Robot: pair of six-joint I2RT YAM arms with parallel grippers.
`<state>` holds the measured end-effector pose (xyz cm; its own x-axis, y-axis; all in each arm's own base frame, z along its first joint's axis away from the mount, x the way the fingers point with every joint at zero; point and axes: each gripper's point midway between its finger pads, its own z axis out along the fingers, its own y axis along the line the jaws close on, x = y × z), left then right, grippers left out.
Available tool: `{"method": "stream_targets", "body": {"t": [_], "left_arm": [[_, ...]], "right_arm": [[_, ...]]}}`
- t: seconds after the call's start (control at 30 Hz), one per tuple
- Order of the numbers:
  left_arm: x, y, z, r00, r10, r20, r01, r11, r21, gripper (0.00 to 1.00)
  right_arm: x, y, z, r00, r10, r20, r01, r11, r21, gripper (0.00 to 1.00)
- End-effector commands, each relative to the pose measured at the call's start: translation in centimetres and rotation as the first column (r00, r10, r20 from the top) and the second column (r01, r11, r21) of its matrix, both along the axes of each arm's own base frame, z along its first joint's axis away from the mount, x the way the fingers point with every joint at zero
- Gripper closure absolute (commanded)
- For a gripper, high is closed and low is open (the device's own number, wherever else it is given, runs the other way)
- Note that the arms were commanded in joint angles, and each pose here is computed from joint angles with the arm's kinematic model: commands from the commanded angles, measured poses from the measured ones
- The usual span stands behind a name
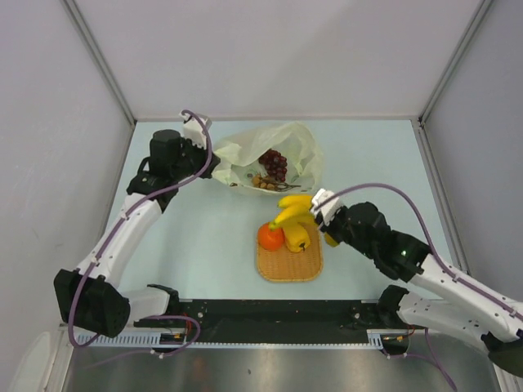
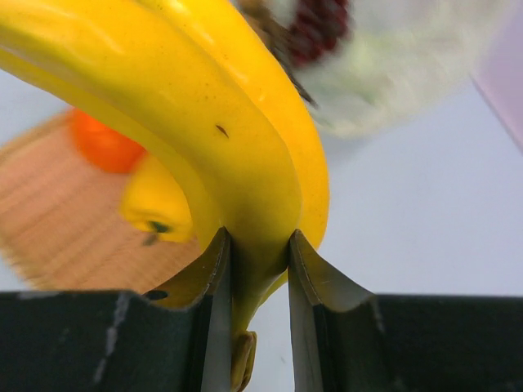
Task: Take the fake fruits out of the plastic bag
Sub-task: Place the fake fruit on the plate.
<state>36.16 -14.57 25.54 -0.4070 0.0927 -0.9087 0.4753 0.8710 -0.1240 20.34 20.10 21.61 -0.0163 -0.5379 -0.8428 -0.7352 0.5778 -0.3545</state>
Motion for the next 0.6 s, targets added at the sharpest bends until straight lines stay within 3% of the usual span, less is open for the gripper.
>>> {"method": "stream_targets", "body": {"t": [0.0, 0.07, 0.43, 0.57], "left_arm": [[-1.9, -0.4, 5.4, 0.992, -0.034, 0.119, 0.043, 0.996, -0.072, 1.0], [-3.4, -1.0, 6.0, 0.99, -0.074, 0.118, 0.087, 0.99, -0.107, 1.0], [-4.6, -0.6, 5.6, 0.992, -0.041, 0.118, 0.059, 0.986, -0.154, 1.0], [-4.4, -0.8, 5.7, 0.991, -0.043, 0.13, 0.064, 0.985, -0.162, 1.0]], "right_arm": [[6.0, -6.3, -0.5, 0.867, -0.497, -0.039, 0.497, 0.867, -0.009, 1.0], [6.9, -7.6, -2.4, 0.817, -0.567, -0.106, 0.566, 0.823, -0.046, 1.0], [6.9, -5.2, -5.1, 0.824, -0.538, -0.177, 0.532, 0.843, -0.082, 1.0], [7.0, -3.9, -8.1, 0.797, -0.574, -0.19, 0.549, 0.819, -0.168, 1.0]]}}
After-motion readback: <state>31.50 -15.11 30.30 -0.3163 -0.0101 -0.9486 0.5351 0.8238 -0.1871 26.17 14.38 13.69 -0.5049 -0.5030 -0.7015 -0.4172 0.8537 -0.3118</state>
